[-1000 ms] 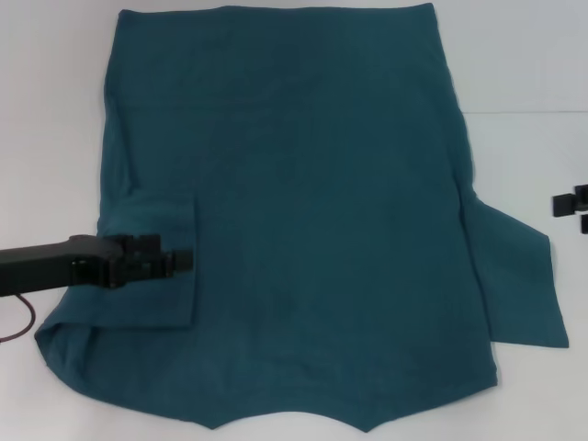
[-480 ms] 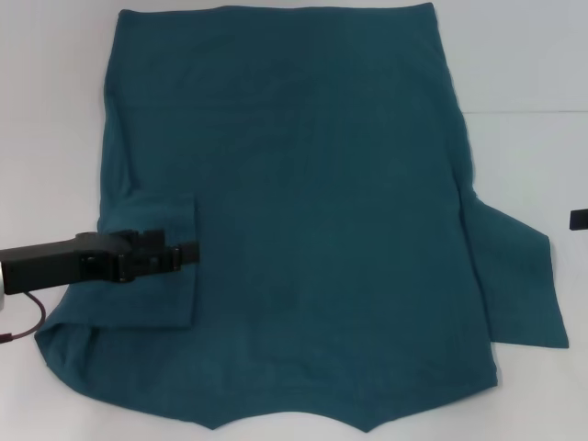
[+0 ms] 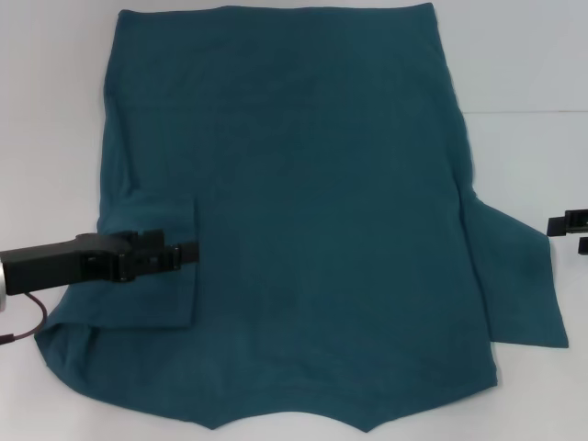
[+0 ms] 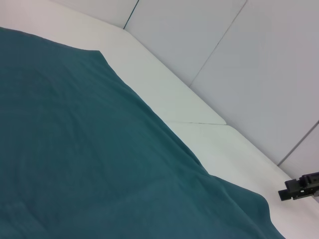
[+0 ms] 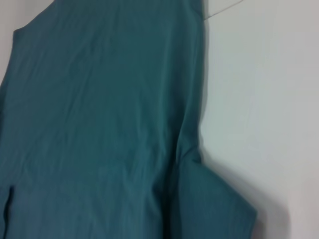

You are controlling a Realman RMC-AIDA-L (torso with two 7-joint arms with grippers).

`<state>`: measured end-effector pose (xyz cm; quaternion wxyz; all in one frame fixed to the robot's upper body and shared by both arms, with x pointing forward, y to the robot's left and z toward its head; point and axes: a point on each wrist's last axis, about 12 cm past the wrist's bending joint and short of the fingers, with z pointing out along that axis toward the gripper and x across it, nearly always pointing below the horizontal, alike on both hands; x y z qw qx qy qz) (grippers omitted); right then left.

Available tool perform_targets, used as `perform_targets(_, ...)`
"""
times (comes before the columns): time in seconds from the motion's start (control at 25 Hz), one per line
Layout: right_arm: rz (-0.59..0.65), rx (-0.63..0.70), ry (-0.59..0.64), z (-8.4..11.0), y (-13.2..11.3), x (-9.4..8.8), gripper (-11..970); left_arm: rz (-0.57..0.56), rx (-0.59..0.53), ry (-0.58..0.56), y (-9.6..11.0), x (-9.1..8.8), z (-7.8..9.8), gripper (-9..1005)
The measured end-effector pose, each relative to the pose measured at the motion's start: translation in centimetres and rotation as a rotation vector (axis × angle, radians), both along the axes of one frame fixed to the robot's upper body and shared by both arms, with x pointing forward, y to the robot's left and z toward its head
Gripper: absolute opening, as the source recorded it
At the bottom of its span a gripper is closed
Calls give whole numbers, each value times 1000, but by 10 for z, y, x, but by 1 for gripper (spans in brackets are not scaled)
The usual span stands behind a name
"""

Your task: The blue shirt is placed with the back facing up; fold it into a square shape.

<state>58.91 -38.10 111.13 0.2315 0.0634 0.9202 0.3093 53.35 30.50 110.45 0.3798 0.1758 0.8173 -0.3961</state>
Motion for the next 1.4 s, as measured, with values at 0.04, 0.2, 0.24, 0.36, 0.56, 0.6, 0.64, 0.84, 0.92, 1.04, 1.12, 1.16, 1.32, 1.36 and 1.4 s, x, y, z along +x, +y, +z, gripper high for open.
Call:
perform_targets(0.04, -3, -3, -1, -2, 2, 1, 774, 0, 0, 0, 0, 0, 0, 847)
perform_targets(0.2, -11, -22, -2, -9, 9, 4, 774, 1, -7, -5, -1, 1, 1, 847)
perform_targets(0.24, -13, -24, -3, -10, 11, 4, 774, 2, -9, -6, -1, 1, 1, 846)
perform_targets(0.36, -19, -30, -8, -13, 17, 7, 774, 7, -8, -6, -1, 1, 0, 846)
perform_targets(0.56, -26, -34, -11, -19, 24, 10, 772, 7, -10, -6, -2, 2, 0, 846)
perform_targets(0.6, -25, -36, -10, -20, 26, 11, 770, 8, -10, -7, -2, 2, 0, 847)
perform_targets(0.64, -24, -40, -10, -21, 27, 11, 767, 8, -10, -7, -2, 2, 0, 847)
perform_targets(0.84, -21, -48, -2, -26, 33, 12, 753, 9, -9, -7, -1, 2, 0, 847)
perform_targets(0.92, -21, -47, -3, -27, 35, 12, 748, 9, -9, -7, -1, 2, 0, 847)
perform_targets(1.04, -20, -45, -5, -28, 37, 13, 740, 12, -7, -8, -1, 3, 0, 847)
perform_targets(1.12, -20, -41, -8, -27, 38, 13, 734, 14, -6, -9, -1, 3, -1, 846)
perform_targets(1.16, -21, -38, -9, -27, 39, 14, 731, 14, -5, -9, -1, 3, -1, 846)
perform_targets(1.32, -18, -33, -12, -26, 40, 14, 721, 12, -4, -8, -1, 3, -1, 846)
perform_targets(1.36, -18, -33, -12, -26, 40, 14, 718, 12, -5, -7, -1, 3, -1, 846)
perform_targets(1.4, -16, -34, -13, -26, 40, 14, 715, 12, -5, -7, -1, 3, -1, 846)
